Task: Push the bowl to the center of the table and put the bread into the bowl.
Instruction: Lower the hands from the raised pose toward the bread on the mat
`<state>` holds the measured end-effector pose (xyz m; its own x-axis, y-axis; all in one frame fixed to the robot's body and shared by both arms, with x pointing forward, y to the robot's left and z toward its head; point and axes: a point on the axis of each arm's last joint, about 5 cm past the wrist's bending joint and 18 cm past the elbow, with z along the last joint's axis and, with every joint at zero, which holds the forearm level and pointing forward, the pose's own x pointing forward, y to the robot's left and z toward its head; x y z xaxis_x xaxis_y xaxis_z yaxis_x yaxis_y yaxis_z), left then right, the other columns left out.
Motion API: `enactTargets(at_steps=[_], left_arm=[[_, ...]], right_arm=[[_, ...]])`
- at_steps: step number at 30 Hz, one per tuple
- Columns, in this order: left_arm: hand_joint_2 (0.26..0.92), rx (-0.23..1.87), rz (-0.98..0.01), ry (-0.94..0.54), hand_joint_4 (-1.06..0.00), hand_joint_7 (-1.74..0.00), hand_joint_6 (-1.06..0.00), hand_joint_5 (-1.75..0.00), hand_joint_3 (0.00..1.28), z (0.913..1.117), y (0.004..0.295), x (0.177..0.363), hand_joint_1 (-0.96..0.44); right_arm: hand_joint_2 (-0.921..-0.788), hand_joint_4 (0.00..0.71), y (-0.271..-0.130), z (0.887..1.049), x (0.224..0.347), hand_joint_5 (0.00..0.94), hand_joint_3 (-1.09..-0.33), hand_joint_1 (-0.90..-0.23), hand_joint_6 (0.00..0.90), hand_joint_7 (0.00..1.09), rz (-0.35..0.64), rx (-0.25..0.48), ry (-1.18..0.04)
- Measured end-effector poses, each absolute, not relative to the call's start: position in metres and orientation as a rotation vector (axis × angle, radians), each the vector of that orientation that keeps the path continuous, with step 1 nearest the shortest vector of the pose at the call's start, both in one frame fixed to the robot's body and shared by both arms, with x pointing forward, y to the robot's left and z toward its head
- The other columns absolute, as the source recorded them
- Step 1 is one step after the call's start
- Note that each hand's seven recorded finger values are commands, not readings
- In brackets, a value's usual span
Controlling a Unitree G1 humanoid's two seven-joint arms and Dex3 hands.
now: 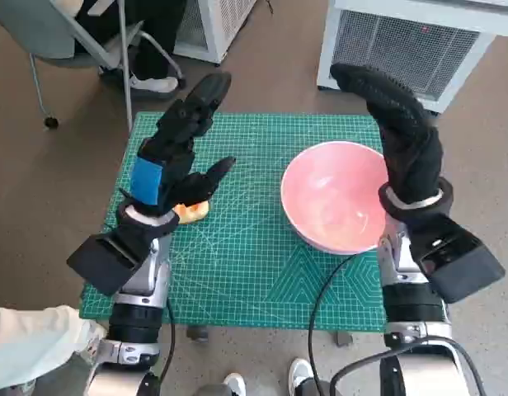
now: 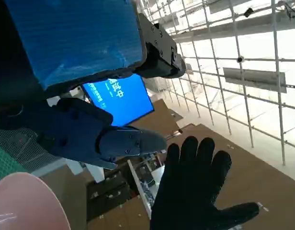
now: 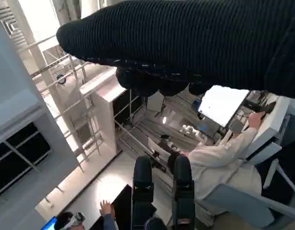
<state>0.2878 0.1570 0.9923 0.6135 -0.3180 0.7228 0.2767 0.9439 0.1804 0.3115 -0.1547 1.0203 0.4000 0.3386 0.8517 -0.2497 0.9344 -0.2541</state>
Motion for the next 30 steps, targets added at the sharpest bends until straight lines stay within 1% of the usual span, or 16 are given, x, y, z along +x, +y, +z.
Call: enactTargets(at_steps=[18,23,25,30], left_arm=[[0.921,0.051,-0.336,-0.842,-0.34,0.0,-0.46,0.0,0.28,0.992,0.159,0.288,-0.49],[0.921,0.049,-0.336,-0.843,-0.34,0.0,-0.47,0.0,0.28,0.992,0.159,0.288,-0.48],[0.921,0.046,-0.336,-0.844,-0.34,0.0,-0.47,0.0,0.28,0.992,0.16,0.288,-0.47],[0.921,0.038,-0.33,-0.846,-0.34,0.0,-0.47,0.0,0.28,0.993,0.162,0.288,-0.47]], right_arm=[[-0.921,0.242,-0.155,1.02,0.311,0.013,-0.796,-0.538,-0.001,0.49,0.371,-0.087,-1.096],[-0.921,0.235,-0.156,1.019,0.311,0.01,-0.813,-0.533,-0.001,0.49,0.366,-0.086,-1.094],[-0.921,0.223,-0.158,1.018,0.311,0.005,-0.844,-0.529,-0.001,0.48,0.362,-0.088,-1.09],[-0.921,0.208,-0.171,1.013,0.311,0.001,-0.876,-0.51,-0.001,0.46,0.32,-0.095,-1.068]])
